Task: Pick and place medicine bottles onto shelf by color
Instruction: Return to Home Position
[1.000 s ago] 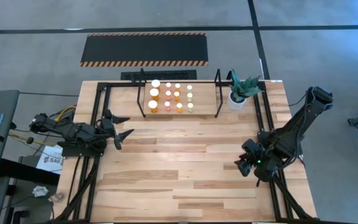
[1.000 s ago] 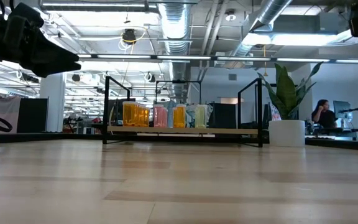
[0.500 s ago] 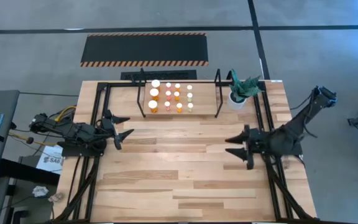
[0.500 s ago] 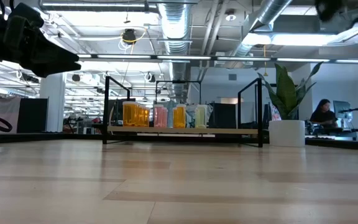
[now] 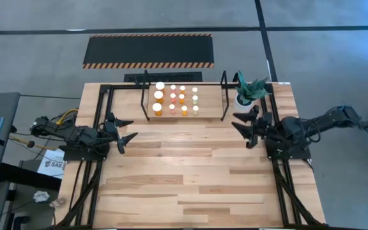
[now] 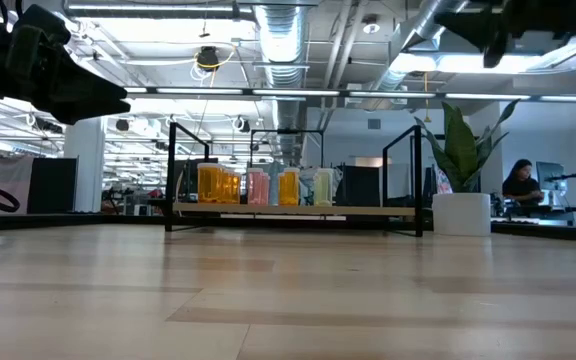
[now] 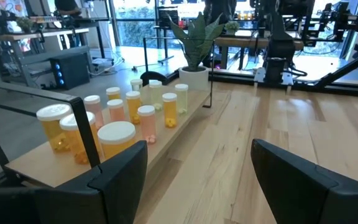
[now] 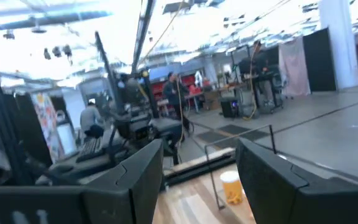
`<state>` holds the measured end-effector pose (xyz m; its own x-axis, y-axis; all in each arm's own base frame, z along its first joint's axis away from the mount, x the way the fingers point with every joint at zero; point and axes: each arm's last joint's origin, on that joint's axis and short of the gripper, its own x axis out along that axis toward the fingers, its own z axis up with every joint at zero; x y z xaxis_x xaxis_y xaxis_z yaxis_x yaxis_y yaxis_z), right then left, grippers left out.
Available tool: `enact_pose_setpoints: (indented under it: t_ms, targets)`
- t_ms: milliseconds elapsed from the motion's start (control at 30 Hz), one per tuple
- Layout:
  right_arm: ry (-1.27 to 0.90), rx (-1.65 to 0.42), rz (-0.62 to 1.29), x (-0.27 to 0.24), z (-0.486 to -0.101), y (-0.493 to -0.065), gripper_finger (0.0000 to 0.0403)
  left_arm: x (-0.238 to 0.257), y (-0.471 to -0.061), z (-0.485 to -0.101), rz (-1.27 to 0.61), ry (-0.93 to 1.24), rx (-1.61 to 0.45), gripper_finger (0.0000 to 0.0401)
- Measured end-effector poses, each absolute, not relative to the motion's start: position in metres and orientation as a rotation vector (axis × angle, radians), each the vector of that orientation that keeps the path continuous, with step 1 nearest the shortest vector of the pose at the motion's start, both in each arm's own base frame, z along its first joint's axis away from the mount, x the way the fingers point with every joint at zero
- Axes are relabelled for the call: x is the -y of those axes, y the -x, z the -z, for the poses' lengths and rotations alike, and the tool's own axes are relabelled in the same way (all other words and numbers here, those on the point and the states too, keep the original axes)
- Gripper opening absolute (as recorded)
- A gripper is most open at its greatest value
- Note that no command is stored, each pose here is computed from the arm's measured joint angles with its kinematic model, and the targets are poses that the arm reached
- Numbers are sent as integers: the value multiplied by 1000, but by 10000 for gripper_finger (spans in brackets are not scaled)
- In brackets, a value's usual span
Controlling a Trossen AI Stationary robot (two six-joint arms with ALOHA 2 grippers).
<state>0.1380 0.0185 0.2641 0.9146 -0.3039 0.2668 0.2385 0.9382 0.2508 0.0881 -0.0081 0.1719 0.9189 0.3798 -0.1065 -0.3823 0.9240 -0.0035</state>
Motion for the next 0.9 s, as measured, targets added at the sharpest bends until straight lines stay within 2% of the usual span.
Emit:
enact_pose_setpoints:
  t_ms: [200,367,900]
  targets:
    - [-215,368,305,1,-249,-127,225,8,-88,-172,-392,24,-105,273]
    - [-124,395,300,12,-243,-119,225,8,-88,-172,-392,24,-105,273]
    - [-42,396,439,34,-241,-94,225,8,-88,-172,-392,24,-105,273]
